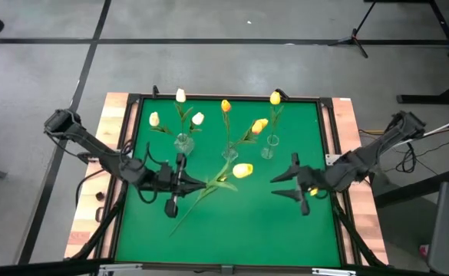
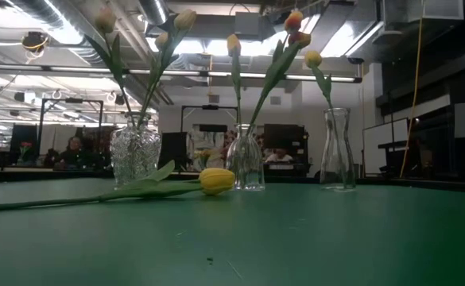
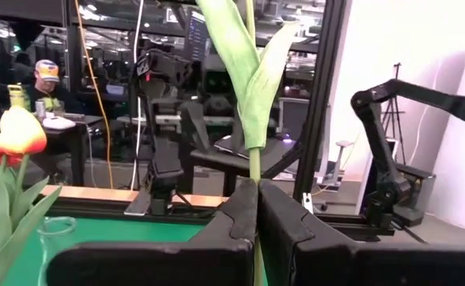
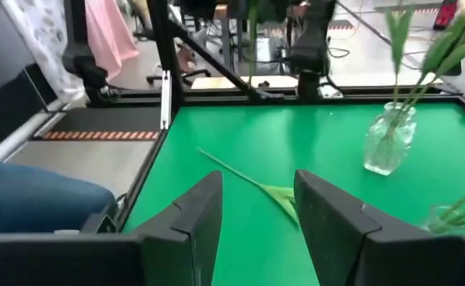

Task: Sort flowers into vase by color
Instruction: Put the right yellow flower into the right transparent vase

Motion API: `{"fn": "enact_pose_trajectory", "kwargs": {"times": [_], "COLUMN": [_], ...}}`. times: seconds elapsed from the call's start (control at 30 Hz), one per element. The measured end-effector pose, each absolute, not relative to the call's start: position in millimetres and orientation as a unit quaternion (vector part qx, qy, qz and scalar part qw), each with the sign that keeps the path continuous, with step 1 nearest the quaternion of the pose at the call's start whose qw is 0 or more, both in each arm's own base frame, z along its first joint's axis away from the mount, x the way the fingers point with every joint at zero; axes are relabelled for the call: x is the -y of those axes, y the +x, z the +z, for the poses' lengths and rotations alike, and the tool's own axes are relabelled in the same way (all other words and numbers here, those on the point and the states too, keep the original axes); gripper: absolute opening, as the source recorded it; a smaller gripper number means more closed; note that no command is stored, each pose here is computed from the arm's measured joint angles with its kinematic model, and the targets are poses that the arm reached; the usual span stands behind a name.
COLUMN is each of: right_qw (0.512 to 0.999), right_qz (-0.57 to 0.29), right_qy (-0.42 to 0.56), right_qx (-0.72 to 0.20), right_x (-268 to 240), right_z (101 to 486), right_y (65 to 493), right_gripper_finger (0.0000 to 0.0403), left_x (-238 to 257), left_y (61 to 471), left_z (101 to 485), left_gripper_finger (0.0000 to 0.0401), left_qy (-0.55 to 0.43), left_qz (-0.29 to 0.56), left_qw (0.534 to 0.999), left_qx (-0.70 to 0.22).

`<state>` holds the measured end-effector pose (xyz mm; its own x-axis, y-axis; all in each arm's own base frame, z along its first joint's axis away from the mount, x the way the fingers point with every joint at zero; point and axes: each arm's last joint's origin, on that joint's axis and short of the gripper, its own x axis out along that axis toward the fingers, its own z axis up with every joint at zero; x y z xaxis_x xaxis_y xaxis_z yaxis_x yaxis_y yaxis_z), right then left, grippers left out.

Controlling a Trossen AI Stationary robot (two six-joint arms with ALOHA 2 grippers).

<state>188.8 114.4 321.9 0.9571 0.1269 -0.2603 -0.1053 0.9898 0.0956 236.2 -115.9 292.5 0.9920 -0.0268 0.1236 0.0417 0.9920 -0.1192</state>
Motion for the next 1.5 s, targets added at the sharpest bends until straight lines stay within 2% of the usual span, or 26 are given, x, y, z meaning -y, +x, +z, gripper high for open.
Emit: {"fn": "enact_pose_trajectory", "kwargs": {"times": [0.33,0.7,0.9,1.5], "right_qw": [0.99,0.997,0.997,0.998], "right_qz": [0.047,0.056,0.028,0.009], "right_qy": [0.032,-0.044,-0.043,-0.003], "right_qx": [-0.132,0.027,0.058,0.057], "right_x": [-123,-117,-108,-101], "right_z": [302,319,317,304], "right_y": [227,258,272,288], "right_gripper_finger": [0.0159,0.0159,0.0159,0.0159], "left_x": [106,103,95,75], "left_y": [242,238,242,282], "left_z": [293,315,318,280], "left_gripper_finger": [0.0,0.0,0.0,0.0], "left_qy": [-0.068,-0.029,-0.025,-0.069], "left_qz": [-0.032,-0.063,-0.082,-0.064], "left_qw": [0.995,0.981,0.974,0.982], "left_qx": [0.065,0.18,0.211,0.164]}}
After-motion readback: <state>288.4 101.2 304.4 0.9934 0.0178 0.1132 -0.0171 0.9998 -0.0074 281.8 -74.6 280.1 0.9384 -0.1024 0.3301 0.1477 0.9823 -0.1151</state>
